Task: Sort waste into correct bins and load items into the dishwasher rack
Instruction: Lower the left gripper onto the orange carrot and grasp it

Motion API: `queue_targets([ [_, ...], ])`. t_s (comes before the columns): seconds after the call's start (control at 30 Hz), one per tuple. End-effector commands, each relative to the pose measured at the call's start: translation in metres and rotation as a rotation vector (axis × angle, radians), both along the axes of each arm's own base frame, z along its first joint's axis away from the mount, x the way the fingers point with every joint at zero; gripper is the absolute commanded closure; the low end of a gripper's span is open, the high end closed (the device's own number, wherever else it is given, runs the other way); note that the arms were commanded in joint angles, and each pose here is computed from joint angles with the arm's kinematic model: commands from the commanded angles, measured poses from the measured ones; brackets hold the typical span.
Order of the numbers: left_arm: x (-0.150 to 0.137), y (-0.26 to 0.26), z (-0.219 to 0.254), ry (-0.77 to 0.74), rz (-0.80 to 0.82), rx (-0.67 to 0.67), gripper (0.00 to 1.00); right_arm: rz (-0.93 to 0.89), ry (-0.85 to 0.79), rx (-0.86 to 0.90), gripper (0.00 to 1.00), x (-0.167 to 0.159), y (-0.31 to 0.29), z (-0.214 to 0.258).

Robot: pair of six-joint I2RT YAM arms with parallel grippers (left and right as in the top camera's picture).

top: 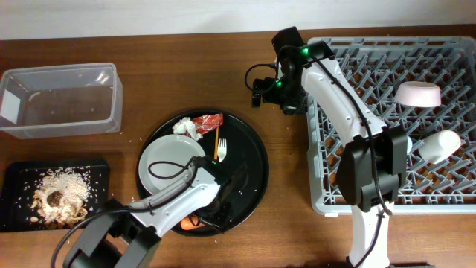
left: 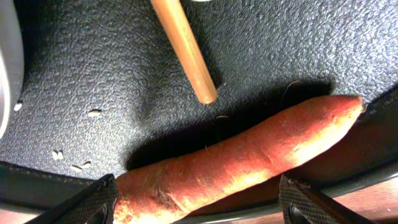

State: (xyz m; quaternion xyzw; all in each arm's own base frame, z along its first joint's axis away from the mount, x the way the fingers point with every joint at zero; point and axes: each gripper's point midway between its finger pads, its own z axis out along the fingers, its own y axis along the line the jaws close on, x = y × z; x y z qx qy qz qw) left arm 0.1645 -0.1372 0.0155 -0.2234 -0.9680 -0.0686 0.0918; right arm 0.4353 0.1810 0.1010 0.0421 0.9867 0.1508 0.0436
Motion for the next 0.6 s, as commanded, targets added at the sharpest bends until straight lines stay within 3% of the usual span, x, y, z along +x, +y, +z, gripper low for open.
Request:
queue_targets([
  [0.0, -0.003, 0.001, -0.009, 0.02, -0.014, 0.013, 0.18, -0.005, 0.0, 0.004, 0.01, 0.003, 0.0, -0.001],
  [0.1, -0.004, 0.001, -0.009, 0.02, -0.013, 0.013, 0.18, -0.005, 0.0, 0.004, 0.01, 0.003, 0.0, -0.001],
  [0.33, -0.017, -0.034, -0.019, 0.099, 0.029, -0.191, 0.2, -0.004, 0.0, 0.005, 0.01, 0.003, 0.0, -0.001],
  [0.4, -0.016, -0.044, -0.019, 0.103, 0.033, -0.241, 0.26, -0.004, 0.0, 0.005, 0.01, 0.003, 0.0, -0.001],
  [0.57, -0.014, -0.043, -0.02, 0.089, 0.03, -0.233, 0.3, -0.005, 0.0, 0.004, 0.01, 0.003, 0.0, -0.001],
])
